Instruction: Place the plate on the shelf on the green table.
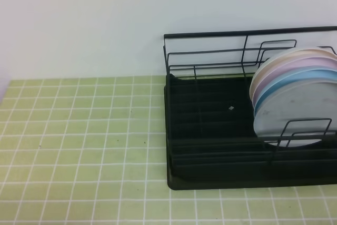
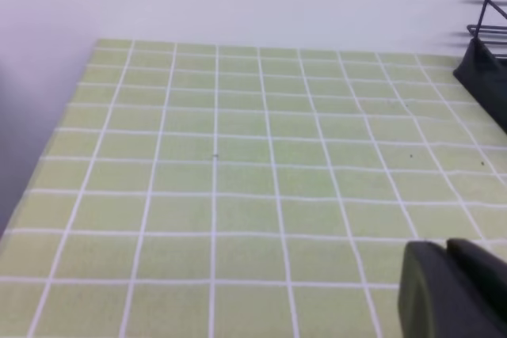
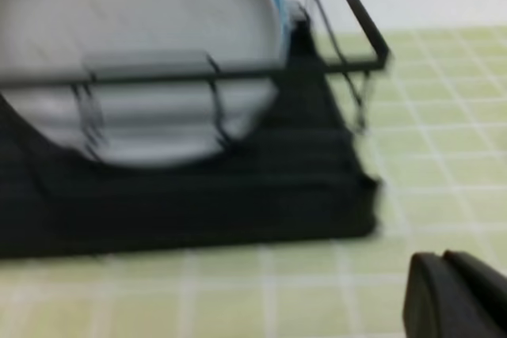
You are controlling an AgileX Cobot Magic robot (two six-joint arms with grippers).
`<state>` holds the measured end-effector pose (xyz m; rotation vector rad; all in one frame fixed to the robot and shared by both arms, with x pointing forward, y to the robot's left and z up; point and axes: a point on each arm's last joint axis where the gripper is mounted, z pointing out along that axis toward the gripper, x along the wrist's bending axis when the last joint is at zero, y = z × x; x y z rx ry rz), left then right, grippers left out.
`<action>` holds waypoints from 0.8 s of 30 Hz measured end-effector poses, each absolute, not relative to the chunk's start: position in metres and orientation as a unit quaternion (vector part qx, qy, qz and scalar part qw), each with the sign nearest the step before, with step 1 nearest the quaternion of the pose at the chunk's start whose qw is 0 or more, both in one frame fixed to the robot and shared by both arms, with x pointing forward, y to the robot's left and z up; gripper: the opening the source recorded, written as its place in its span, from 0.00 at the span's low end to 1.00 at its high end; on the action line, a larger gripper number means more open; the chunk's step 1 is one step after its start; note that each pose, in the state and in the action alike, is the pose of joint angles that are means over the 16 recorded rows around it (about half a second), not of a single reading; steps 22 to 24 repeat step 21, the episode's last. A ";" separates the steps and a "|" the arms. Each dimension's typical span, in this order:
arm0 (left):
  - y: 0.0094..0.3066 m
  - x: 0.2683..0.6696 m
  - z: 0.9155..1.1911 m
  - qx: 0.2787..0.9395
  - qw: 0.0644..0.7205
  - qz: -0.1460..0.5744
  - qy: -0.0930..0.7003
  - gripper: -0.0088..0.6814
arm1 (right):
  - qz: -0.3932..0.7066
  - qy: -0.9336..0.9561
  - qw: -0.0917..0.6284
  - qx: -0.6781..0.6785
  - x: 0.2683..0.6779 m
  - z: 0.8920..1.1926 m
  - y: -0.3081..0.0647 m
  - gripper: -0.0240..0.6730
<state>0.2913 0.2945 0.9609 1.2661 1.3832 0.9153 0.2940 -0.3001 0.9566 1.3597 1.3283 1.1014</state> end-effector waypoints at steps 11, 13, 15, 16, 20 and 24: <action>0.295 0.291 0.961 0.524 0.504 0.379 0.572 0.01 | 0.413 0.540 0.465 0.568 0.292 0.952 -0.303 0.03; 0.295 0.291 0.961 0.524 0.504 0.379 0.572 0.01 | 0.414 0.539 0.464 0.569 0.292 0.952 -0.303 0.03; 0.295 0.291 0.961 0.524 0.504 0.379 0.573 0.01 | 0.414 0.539 0.463 0.569 0.292 0.952 -0.303 0.03; 0.295 0.291 0.961 0.524 0.504 0.379 0.572 0.01 | 0.414 0.539 0.463 0.569 0.292 0.952 -0.303 0.03; 0.295 0.291 0.961 0.524 0.504 0.379 0.573 0.01 | 0.414 0.538 0.463 0.570 0.292 0.952 -0.303 0.03; 0.295 0.291 0.961 0.524 0.503 0.379 0.573 0.01 | 0.414 0.538 0.463 0.570 0.292 0.952 -0.303 0.03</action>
